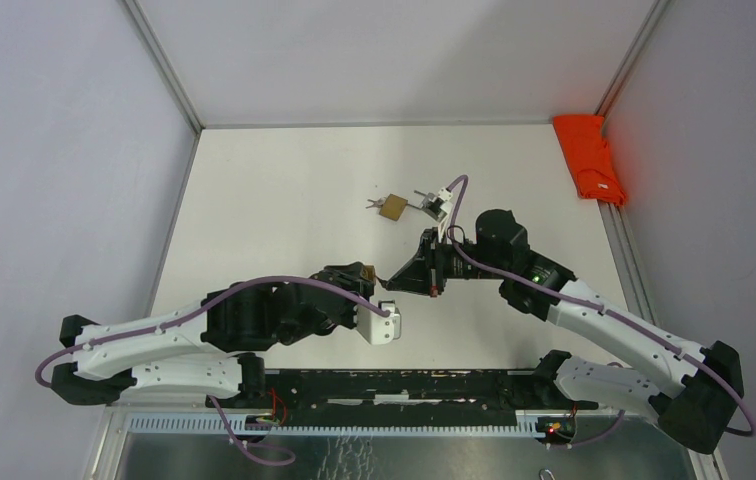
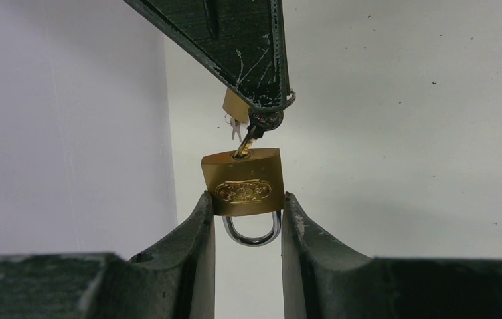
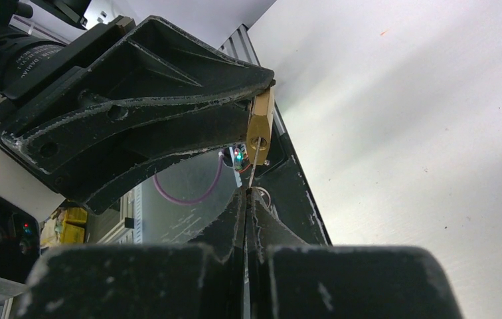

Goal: Unlock with the key

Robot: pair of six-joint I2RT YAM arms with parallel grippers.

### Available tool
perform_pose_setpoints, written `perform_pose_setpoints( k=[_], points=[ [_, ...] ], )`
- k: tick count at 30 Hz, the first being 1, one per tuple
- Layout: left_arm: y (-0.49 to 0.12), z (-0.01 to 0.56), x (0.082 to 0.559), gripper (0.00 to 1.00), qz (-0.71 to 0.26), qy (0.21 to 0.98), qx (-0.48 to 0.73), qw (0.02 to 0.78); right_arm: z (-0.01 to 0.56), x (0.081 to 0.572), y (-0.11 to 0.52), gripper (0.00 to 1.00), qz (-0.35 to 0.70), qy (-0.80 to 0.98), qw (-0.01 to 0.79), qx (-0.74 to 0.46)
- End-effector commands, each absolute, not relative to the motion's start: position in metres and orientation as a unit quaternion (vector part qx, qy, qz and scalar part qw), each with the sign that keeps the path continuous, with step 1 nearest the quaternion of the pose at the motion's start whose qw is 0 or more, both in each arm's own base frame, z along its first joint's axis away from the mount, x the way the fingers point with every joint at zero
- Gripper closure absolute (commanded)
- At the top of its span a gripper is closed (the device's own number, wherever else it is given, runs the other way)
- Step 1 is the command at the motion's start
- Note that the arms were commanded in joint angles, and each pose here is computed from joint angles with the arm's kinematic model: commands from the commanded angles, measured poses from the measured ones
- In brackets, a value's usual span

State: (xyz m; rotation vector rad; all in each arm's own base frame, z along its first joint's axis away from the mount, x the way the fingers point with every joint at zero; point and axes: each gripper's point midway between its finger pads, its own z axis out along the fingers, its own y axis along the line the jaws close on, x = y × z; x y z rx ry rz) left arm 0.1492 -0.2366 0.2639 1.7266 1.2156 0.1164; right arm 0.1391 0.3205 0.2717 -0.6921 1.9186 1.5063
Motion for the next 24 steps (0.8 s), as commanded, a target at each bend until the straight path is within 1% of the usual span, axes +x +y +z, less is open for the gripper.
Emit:
perform_pose_setpoints(
  k=[1, 24],
  points=[
    [-0.245, 0.27, 0.139, 0.98, 0.015, 0.482, 0.716, 0.504, 0.316, 0.152, 0.321, 1.0, 0.574, 0.682, 0.36, -0.275],
    [-0.248, 0.265, 0.135, 0.98, 0.002, 0.482, 0.72, 0.499, 0.331, 0.157, 0.322, 1.0, 0.579, 0.673, 0.368, -0.278]
  ],
)
